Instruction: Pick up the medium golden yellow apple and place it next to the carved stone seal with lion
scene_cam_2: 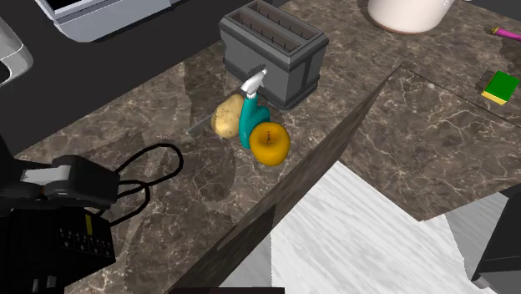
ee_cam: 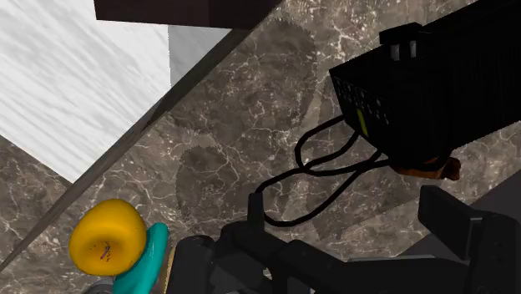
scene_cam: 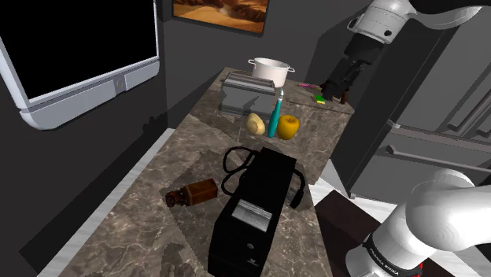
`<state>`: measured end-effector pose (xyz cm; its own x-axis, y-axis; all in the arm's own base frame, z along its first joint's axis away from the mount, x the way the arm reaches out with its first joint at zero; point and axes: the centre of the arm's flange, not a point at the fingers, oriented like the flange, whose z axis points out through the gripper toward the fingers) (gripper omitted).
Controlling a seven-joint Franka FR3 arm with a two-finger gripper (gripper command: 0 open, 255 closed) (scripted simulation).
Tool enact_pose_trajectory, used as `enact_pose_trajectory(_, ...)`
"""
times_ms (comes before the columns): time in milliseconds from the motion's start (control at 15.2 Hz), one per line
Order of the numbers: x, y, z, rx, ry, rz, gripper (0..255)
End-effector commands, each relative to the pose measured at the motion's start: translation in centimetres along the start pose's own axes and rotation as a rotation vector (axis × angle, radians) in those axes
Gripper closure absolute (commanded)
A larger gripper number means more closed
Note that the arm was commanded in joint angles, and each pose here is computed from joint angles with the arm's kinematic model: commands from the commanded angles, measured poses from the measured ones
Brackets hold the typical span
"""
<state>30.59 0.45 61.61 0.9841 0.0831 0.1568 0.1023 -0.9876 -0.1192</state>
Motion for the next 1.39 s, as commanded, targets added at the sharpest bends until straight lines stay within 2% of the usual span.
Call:
enact_pose_trajectory(0,0.0,0.0,0.0,0.0,0.0,0.0,0)
enact_pose_trajectory(660,8.3,5.5,7.4,-0.125,-0.008,0.165,0)
enact_pose_trajectory(1320,15.5,13.3,14.1,-0.249,-0.017,0.331,0)
